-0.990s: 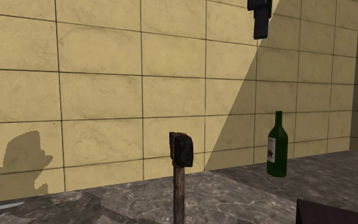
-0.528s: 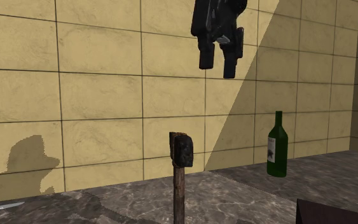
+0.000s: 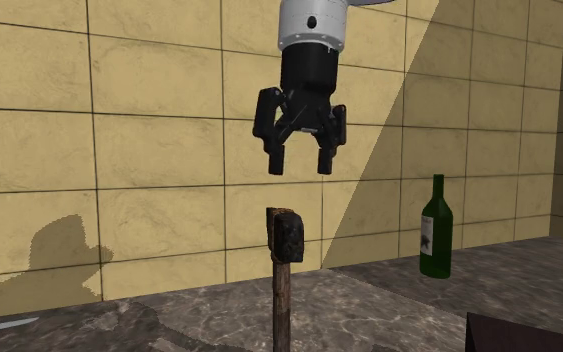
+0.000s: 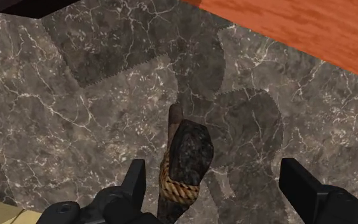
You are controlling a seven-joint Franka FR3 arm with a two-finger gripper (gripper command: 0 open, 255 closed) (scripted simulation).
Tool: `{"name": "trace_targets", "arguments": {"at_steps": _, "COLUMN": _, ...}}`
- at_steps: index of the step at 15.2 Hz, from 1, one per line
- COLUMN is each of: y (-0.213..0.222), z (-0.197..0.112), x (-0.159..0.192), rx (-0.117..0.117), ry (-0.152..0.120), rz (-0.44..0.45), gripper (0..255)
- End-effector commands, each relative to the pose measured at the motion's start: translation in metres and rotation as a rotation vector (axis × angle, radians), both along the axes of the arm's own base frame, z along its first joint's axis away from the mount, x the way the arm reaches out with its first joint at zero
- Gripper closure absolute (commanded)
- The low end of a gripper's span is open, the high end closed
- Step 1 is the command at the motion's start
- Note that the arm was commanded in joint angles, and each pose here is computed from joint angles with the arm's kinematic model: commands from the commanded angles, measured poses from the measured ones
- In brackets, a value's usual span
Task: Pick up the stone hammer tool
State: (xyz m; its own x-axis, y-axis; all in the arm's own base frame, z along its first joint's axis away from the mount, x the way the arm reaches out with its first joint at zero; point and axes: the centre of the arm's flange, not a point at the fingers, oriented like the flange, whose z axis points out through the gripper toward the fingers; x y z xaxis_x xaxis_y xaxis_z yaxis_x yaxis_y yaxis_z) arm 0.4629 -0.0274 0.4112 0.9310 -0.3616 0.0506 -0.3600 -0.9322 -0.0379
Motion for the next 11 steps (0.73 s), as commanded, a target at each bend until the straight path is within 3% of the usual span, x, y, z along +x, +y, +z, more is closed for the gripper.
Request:
{"name": "trace_targets", "arguments": {"at_steps": 1, "y": -0.008, "z": -0.021, "x": 0.016, "rx": -0.008, "ry": -0.001, "rz": -0.053, "gripper": 0}}
{"name": "trace_targets", "arguments": {"at_steps": 5, "y": -0.029, "z": -0.057, "x": 0.046, "rx": -0.023, "ry": -0.003, "rz": -0.156, "gripper": 0}}
{"name": "trace_targets", "arguments": {"at_steps": 11, "y": -0.031, "z": -0.086, "x": 0.048, "rx": -0.024, "ry": -0.003, "rz": -0.164, "gripper": 0}}
